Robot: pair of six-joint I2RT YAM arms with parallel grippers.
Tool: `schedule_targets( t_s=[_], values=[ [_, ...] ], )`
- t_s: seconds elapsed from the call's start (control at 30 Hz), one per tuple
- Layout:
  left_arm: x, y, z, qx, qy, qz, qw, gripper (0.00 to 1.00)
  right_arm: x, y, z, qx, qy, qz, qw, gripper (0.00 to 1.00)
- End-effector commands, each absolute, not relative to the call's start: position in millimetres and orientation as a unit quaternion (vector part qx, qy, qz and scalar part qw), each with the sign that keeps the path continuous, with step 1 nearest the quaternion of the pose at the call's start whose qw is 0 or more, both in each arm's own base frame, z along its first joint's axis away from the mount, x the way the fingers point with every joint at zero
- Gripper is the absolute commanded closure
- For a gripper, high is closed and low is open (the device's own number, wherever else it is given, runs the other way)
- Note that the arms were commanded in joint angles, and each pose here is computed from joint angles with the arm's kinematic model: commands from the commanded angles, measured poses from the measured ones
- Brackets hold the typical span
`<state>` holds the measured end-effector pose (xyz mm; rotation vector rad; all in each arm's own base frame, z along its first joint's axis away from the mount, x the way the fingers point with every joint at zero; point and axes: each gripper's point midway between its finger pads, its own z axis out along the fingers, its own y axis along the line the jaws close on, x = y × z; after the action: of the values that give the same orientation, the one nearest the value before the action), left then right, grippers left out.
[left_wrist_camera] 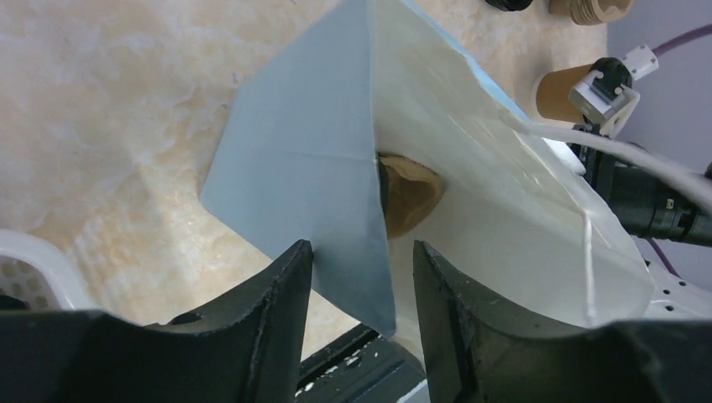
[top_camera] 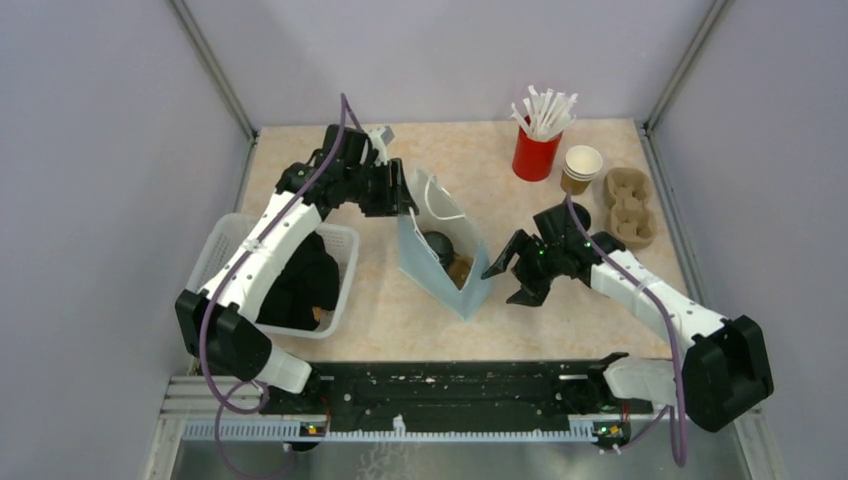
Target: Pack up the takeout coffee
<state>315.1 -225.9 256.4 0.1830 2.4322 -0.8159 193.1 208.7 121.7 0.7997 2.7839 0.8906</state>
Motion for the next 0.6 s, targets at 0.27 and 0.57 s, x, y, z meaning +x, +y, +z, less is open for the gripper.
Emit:
schedule_targets(
  t_s=[0.27, 0.57],
  values=[
    [294, -206, 293, 0.039, 0.901, -0.295, 0.317, 0.27, 251, 140, 164, 0.26, 0.929, 0.217, 0.146, 0.23],
    [309, -202, 280, 0.041, 0.916, -0.258, 0.304, 0.34, 257, 40, 214, 0.135, 0.97, -0.014, 0.202, 0.11]
  ],
)
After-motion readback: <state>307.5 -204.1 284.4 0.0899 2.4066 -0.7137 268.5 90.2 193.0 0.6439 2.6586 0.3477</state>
